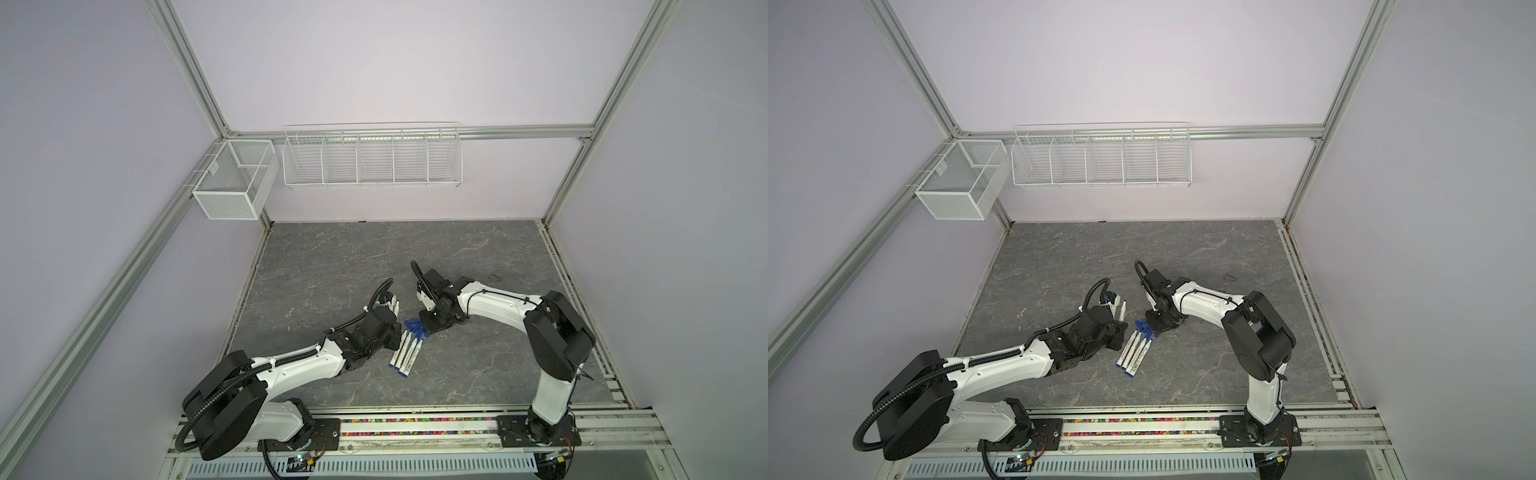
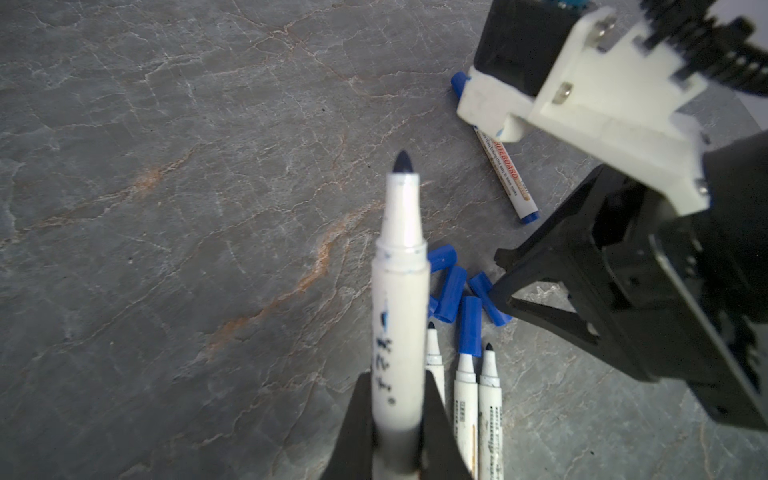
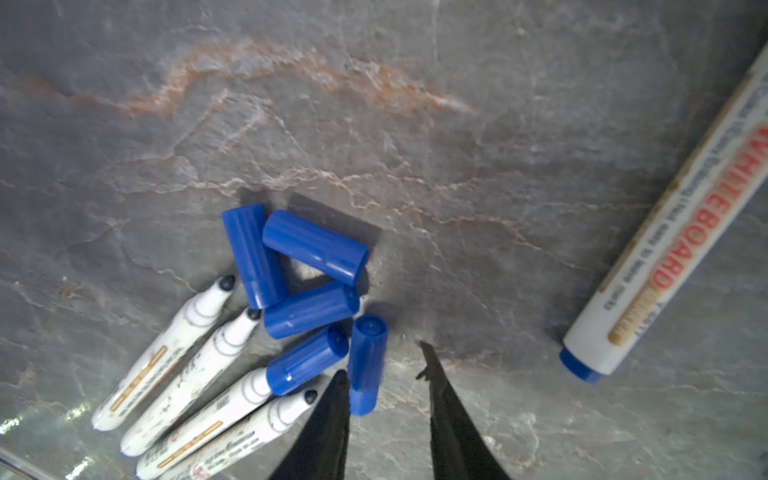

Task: Insert the pens into the pen caps
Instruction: 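Grasp a blue cap from the pile with the right gripper, then lift the blue cap toward the marker tip held by the left gripper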

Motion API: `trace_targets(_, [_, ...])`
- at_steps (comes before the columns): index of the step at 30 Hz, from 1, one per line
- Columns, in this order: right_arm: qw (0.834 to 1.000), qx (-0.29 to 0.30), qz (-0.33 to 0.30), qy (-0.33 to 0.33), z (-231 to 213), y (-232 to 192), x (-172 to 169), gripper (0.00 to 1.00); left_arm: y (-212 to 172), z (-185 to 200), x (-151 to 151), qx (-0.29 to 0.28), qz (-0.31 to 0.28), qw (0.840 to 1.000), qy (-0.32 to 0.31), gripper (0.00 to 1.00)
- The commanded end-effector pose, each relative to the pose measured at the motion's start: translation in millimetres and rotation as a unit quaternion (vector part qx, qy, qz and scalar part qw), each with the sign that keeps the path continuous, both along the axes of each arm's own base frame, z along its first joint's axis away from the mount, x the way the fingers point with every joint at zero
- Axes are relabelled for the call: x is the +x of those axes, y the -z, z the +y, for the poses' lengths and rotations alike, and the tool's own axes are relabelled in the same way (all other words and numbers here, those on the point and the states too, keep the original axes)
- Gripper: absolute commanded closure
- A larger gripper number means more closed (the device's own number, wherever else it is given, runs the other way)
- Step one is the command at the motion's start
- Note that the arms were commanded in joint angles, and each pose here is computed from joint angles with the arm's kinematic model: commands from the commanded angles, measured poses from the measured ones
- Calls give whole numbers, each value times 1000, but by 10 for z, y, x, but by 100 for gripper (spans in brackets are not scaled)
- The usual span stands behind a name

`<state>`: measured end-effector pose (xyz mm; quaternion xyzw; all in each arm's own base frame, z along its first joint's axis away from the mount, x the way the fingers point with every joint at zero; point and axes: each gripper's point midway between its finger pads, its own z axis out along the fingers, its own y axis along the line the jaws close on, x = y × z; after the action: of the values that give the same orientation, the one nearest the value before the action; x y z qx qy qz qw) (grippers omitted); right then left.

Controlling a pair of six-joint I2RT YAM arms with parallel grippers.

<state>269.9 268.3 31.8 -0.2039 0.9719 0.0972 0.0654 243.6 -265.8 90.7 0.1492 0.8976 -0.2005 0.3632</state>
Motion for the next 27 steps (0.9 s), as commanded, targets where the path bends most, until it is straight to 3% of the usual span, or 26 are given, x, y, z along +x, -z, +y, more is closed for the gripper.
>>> trace_targets(1, [999, -31, 2, -15, -33, 76, -20, 66, -32, 10, -7, -3, -2, 1000, -6, 100])
trace_targets(18, [995, -89, -13, -34, -62, 167, -1, 75, -17, 3, -15, -2, 1, 1000, -4, 100])
trace_targets(27, [998, -51, -39, -18, -30, -33, 78, 87, -23, -59, -56, -5, 5, 1000, 19, 100])
